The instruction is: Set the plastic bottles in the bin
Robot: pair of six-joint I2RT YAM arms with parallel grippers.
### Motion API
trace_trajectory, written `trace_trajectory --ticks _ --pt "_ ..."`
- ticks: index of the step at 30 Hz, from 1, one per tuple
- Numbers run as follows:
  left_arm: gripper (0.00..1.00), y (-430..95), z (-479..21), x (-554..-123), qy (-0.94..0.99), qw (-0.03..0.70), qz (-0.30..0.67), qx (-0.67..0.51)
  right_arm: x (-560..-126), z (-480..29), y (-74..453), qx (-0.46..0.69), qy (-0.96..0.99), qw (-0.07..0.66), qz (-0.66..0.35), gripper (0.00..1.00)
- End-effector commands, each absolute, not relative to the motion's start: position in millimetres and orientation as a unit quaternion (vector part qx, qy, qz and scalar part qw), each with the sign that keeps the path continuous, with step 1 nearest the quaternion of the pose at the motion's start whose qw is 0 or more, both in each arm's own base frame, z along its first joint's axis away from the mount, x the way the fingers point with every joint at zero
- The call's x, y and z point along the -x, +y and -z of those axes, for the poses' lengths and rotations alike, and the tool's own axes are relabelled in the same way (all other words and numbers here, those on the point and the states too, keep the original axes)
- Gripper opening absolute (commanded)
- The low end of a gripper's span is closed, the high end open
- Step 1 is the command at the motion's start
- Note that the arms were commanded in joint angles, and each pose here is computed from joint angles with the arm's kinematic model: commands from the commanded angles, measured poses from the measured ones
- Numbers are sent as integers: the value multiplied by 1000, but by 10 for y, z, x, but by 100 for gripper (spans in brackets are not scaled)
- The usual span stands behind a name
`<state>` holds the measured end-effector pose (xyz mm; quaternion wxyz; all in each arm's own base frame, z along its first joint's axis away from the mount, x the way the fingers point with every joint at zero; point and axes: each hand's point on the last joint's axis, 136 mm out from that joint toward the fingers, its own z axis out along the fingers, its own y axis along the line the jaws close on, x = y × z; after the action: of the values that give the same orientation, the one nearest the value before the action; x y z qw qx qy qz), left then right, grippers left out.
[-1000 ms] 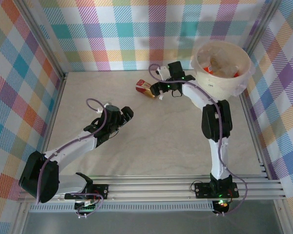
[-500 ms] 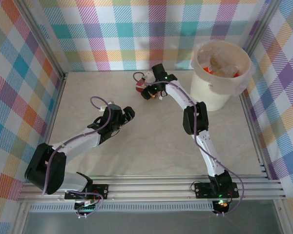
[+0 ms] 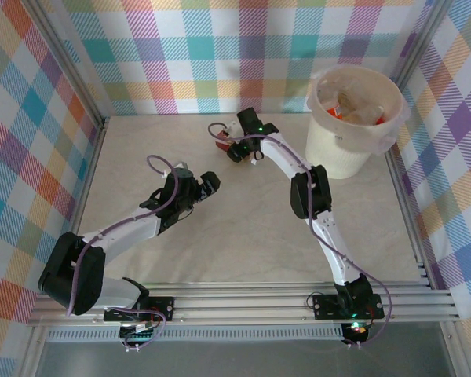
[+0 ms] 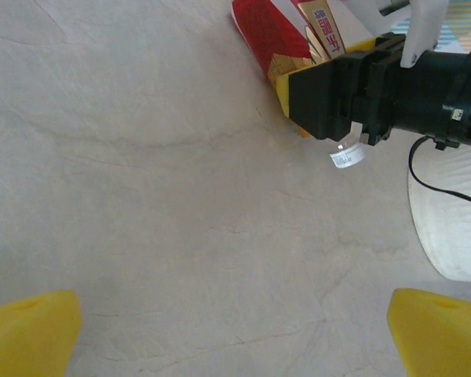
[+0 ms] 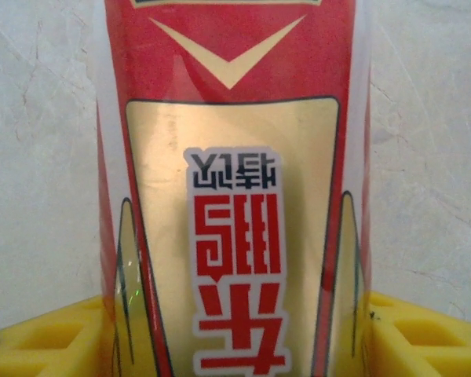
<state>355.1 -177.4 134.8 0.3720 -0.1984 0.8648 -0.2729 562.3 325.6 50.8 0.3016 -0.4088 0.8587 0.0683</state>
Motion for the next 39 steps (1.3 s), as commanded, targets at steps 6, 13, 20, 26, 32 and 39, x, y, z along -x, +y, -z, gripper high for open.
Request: trace_trajectory --ticks 6,13,20,26,32,39 --pt "100 -2043 -1681 -3460 851 388 335 118 -5284 -1601 3124 347 852 379 -102 53" --pt "100 -2344 -1916 -3390 823 394 401 80 -4592 -2256 2894 335 825 428 -155 50" --pt "100 -2623 -2201 -3324 792 399 459 48 -4083 -2859 2619 311 797 486 -176 49" --pt "100 -2761 -2382 -3331 776 406 482 39 -3852 -3430 2274 281 769 544 -184 48" --pt "100 -2890 -2446 -3424 767 404 497 37 -3876 -3874 1658 201 763 577 -210 47" --pt "100 -3007 -2414 -3516 763 399 507 43 -4058 -4196 877 89 770 599 -200 45"
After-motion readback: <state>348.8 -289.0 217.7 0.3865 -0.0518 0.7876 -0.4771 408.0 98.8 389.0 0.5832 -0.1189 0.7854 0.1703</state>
